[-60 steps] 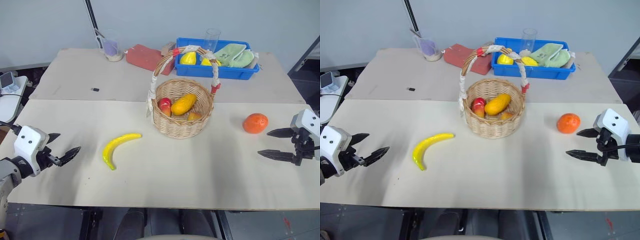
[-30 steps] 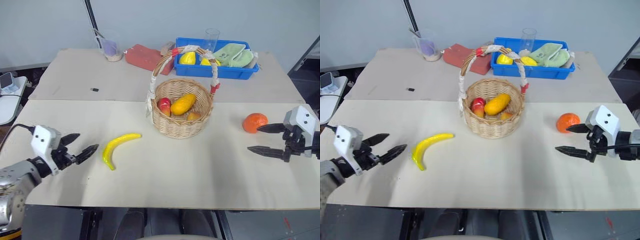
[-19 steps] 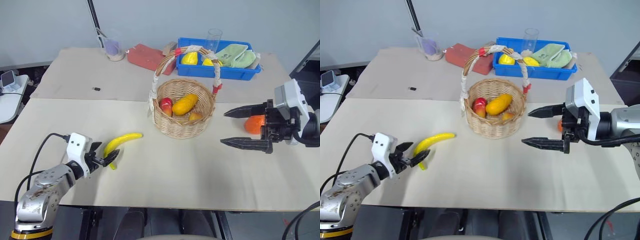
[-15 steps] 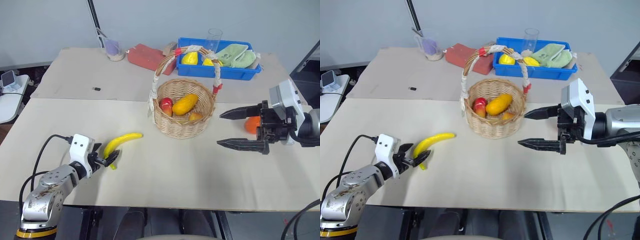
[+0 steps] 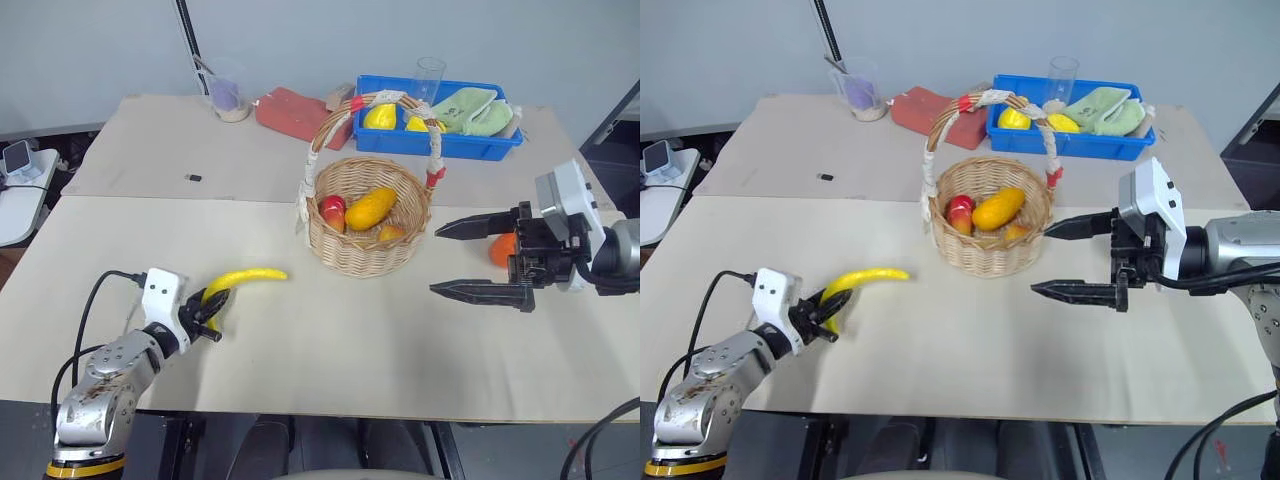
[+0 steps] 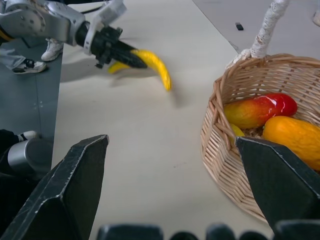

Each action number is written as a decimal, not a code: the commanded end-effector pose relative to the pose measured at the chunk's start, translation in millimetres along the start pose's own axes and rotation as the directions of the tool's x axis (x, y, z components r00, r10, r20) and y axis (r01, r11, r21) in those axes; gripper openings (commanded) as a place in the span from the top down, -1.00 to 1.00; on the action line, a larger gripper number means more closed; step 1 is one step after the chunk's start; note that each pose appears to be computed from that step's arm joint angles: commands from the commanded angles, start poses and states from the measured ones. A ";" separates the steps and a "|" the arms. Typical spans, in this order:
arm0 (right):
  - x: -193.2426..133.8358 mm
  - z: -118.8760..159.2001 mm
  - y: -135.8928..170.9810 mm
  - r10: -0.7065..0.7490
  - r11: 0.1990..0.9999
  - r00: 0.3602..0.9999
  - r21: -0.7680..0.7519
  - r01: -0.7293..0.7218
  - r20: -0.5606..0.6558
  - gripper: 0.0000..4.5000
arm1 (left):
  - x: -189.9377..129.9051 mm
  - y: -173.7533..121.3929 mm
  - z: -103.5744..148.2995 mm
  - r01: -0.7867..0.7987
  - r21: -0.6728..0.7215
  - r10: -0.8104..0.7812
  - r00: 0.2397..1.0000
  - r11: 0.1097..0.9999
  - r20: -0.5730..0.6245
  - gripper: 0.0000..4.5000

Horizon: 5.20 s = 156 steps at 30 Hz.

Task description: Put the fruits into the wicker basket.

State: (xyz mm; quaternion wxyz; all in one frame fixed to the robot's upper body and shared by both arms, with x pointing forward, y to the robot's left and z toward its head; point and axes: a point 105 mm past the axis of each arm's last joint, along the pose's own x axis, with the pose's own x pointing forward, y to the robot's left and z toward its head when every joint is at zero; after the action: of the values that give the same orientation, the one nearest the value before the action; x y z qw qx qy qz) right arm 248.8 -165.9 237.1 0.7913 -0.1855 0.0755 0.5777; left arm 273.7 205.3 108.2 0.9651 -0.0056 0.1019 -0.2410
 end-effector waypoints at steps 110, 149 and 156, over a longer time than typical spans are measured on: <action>43.0 3.9 -30.8 -0.248 0.964 0.963 -0.068 0.256 0.109 -0.98 | 7.6 -97.0 122.9 0.495 0.366 -0.585 0.787 0.788 0.196 -1.00; 29.9 -12.2 -138.2 -0.598 0.801 0.771 0.129 0.585 0.217 0.96 | 7.3 -101.8 126.6 0.517 0.395 -0.614 0.771 0.759 0.171 -1.00; -49.8 -44.0 -149.0 -0.779 0.627 0.620 0.109 0.772 0.095 0.96 | 11.2 -100.2 128.5 0.497 0.397 -0.601 0.774 0.771 0.198 -1.00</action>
State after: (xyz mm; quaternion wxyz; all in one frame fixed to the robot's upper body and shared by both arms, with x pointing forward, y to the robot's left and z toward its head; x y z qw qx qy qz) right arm 382.6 -245.2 218.9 0.9655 -0.1206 -0.0065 0.2309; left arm 264.6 108.2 230.5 0.8449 0.0766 -0.0795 -0.5234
